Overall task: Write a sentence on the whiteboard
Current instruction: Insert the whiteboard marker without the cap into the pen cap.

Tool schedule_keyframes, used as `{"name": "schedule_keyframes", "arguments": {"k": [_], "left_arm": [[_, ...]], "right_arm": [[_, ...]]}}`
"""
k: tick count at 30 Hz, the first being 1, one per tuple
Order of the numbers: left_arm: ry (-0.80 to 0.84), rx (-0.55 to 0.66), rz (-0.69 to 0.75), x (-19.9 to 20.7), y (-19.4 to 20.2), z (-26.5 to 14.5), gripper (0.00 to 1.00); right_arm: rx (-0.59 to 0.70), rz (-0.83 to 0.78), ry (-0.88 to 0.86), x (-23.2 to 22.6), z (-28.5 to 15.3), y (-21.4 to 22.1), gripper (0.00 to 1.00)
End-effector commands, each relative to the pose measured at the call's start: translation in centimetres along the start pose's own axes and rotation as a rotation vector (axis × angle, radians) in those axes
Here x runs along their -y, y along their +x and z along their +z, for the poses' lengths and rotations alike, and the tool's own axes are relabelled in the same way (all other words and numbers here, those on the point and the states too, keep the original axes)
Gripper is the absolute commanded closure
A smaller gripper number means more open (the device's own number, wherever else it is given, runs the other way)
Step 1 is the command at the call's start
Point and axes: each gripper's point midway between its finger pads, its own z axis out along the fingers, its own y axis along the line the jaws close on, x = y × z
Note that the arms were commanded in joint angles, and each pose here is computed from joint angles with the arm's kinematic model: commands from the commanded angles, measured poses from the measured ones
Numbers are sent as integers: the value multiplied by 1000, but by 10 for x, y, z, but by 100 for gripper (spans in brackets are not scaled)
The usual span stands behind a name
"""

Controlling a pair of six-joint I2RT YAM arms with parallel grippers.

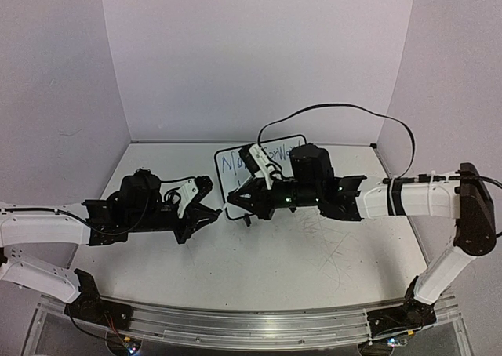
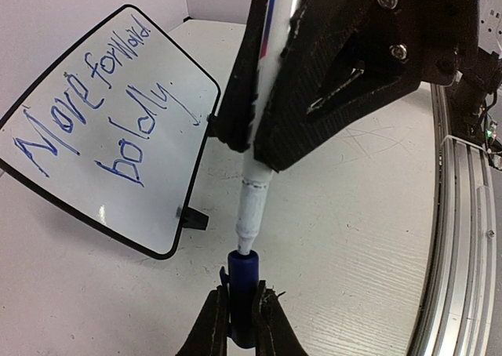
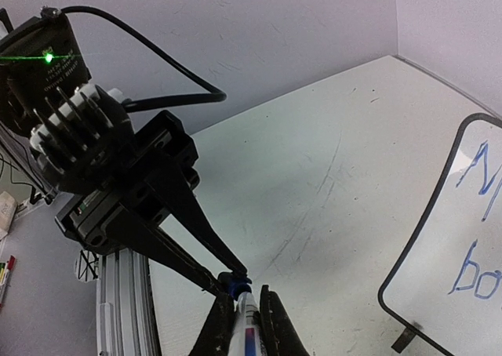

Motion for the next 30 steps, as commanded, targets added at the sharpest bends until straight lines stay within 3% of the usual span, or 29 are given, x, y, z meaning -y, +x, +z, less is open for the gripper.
{"name": "schedule_keyframes", "arguments": {"k": [1,21,30], "left_arm": [[-15,83,10,-2,-27,-8,100],[-70,101,0,-12,-37,-10,100],[-216,122,22,-35,-49,-20,100]], "right_arm": [[31,1,-24,-4,5,-10,100],[-58,112,-93,-14,46,28,100],[-165,362,-148,-27,79,57,100]]}}
